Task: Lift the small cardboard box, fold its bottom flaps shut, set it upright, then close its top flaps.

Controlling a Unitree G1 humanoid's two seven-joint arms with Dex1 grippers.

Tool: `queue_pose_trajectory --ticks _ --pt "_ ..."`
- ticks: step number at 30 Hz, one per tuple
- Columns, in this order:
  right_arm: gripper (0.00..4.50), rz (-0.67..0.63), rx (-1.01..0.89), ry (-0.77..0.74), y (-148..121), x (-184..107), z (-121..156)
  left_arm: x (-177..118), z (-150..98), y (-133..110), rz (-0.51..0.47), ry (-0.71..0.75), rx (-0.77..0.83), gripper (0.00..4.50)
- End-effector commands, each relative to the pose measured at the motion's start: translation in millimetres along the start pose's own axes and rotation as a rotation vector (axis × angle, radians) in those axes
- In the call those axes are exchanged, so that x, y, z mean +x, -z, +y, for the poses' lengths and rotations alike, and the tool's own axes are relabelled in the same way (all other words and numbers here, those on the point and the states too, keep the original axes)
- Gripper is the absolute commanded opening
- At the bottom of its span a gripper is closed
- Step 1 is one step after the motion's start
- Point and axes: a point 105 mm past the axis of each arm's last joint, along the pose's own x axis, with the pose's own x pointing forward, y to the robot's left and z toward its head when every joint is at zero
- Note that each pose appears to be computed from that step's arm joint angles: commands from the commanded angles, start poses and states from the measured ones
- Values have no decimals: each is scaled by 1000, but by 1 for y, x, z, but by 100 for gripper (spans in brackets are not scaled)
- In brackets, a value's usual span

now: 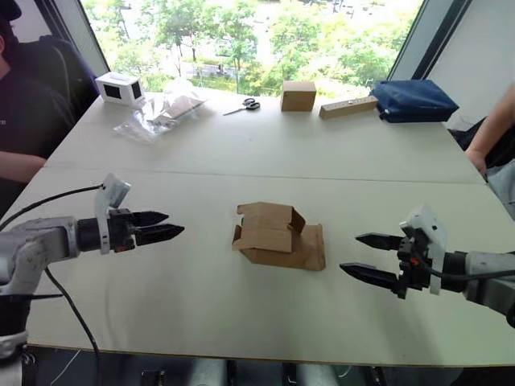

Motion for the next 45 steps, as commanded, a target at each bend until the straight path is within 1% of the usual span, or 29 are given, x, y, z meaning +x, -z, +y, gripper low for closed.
queue_pose_trajectory --ticks 1,4,6,8,12,15,17,22,25,28,33,39,45 --pt "450 5 -136 -36 -17 4 13 13 -13 4 -10 127 -157 447" --pt "450 53 -201 -50 -17 7 17 29 -16 0 -25 198 -268 447" --pt "450 103 -243 -54 -13 8 18 44 -14 -1 -26 222 -309 447" --pt "450 127 -262 -57 -10 7 18 53 -13 -2 -21 236 -331 447" --pt "450 128 -265 -58 -8 7 21 66 -12 -7 -25 267 -363 447" --pt "450 132 -273 -36 -6 4 27 86 -18 -10 10 332 -391 447" --pt "450 124 -271 -26 -6 3 30 94 -21 -13 22 360 -400 447" --pt "450 116 -257 0 -2 2 33 100 -30 -17 63 416 -407 447" --pt "450 112 -247 13 1 2 34 107 -29 -16 82 419 -399 447" --pt "450 98 -244 21 1 2 35 113 -29 -16 87 428 -397 447" --pt "450 28 -212 13 -9 0 42 126 -30 -13 104 453 -396 447" --pt "450 13 -205 10 -12 1 49 138 -35 -17 98 494 -400 447" --pt "450 17 -199 23 -11 3 50 147 -38 -11 113 512 -392 447"
